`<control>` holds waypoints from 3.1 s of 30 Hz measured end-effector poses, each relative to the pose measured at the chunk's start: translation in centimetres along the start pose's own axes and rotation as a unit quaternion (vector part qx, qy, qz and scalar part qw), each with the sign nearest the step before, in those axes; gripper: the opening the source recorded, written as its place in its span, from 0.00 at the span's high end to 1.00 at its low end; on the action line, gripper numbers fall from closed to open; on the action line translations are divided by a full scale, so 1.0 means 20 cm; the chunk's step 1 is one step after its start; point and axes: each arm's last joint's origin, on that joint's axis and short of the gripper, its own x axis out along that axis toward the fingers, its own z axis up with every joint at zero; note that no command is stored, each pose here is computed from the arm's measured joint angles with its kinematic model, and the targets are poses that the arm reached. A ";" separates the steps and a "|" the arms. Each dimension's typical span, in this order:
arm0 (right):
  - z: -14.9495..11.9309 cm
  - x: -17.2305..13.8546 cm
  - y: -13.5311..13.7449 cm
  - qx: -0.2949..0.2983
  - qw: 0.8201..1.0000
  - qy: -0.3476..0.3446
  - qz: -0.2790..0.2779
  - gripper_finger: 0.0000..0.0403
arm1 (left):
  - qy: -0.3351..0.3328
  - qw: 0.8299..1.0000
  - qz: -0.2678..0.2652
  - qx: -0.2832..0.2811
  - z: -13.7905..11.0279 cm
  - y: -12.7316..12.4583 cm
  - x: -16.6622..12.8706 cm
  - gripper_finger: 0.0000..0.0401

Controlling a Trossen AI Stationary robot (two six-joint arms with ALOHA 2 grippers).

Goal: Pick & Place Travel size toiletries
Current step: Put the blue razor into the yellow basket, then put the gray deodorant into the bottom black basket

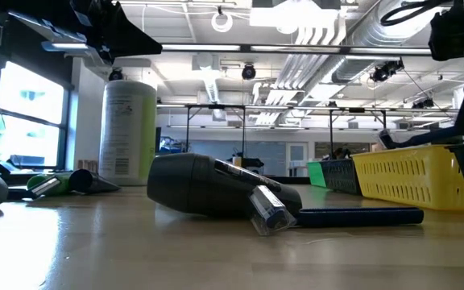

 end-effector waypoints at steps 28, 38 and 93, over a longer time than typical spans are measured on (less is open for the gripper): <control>0.02 -0.01 0.00 -0.029 0.999 -0.033 0.009 0.84 | 0.000 1.000 0.000 0.002 0.00 0.00 0.00 0.97; 0.11 -0.06 0.06 -0.083 0.990 -0.079 0.086 0.98 | 0.001 1.000 0.000 0.002 0.00 0.00 0.00 0.97; 0.51 -0.01 0.12 -0.245 0.933 -0.218 0.148 0.99 | 0.023 1.000 0.002 0.015 -0.03 0.00 0.00 0.97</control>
